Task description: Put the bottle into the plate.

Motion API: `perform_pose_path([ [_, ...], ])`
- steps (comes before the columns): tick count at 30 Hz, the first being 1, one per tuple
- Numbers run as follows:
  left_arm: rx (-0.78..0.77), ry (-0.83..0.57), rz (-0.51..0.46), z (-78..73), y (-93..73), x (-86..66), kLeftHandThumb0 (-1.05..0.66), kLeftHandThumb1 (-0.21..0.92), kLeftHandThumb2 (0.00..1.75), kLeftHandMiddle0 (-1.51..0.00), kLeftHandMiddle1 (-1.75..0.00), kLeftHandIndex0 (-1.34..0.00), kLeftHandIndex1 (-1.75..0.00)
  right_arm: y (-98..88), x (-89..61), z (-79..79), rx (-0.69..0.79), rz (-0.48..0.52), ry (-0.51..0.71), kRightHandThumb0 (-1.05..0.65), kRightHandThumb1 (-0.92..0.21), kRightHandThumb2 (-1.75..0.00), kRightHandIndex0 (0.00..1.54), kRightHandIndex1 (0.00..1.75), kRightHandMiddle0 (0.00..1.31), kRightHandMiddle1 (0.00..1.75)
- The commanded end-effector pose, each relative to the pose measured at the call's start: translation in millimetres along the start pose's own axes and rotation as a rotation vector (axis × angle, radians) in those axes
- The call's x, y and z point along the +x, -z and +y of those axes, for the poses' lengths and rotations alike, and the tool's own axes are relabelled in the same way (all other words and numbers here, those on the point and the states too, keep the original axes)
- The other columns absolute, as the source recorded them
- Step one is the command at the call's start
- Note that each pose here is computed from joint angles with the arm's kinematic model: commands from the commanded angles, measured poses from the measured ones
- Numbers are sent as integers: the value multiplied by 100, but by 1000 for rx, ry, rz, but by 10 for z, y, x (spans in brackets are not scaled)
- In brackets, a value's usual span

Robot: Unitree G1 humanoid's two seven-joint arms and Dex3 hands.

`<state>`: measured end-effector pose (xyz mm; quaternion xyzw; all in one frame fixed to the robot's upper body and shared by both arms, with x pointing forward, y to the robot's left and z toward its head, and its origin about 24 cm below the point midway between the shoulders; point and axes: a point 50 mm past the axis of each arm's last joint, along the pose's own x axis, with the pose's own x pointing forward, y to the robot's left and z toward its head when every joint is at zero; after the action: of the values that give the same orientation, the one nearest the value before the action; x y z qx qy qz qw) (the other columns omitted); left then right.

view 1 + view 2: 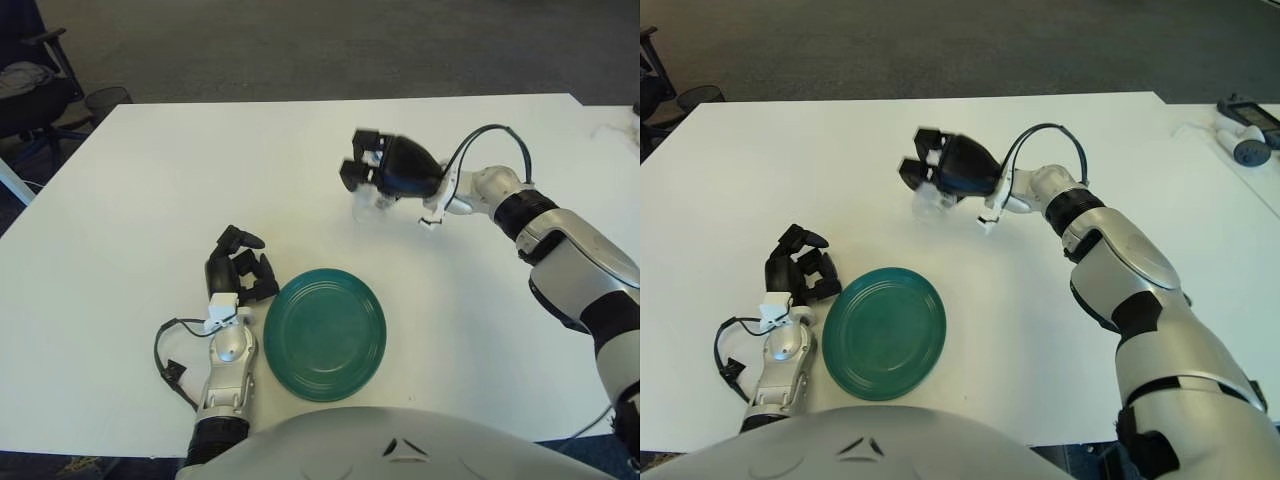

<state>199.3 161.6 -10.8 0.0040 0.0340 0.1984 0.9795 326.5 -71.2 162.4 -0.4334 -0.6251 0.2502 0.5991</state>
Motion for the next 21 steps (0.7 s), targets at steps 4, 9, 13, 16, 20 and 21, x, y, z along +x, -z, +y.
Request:
perform_pose_path([
  [4, 27, 3, 89, 41, 161, -60, -59, 5, 164, -135, -175, -83, -175, -145, -43, -171, 103, -10, 151, 0, 8, -173, 93, 166, 68, 175],
  [9, 33, 7, 82, 52, 164, -48, -59, 5, 164, -135, -175, -83, -175, -412, -28, -132, 261, -71, 261, 0, 2, -168, 89, 166, 64, 175],
  [13, 37, 3, 78, 65, 169, -37, -59, 6, 164, -134, -175, -83, -175, -477, -1, -94, 455, -71, 271, 0, -4, -163, 83, 170, 59, 175],
  [16, 47, 0, 92, 66, 186, -16, -59, 6, 163, -134, -175, -83, -175, -735, 119, 54, 604, -138, 247, 0, -3, -165, 82, 174, 60, 175],
  [20, 62, -12, 93, 43, 170, -1, -58, 8, 161, -133, -175, -81, -175, -1014, 171, 118, 642, -222, 207, -1, 1, -170, 85, 175, 63, 175],
  [21, 64, -15, 91, 41, 167, 0, -57, 8, 160, -133, -175, -81, -175, -1047, 166, 118, 641, -233, 194, -1, 2, -171, 86, 175, 64, 175],
])
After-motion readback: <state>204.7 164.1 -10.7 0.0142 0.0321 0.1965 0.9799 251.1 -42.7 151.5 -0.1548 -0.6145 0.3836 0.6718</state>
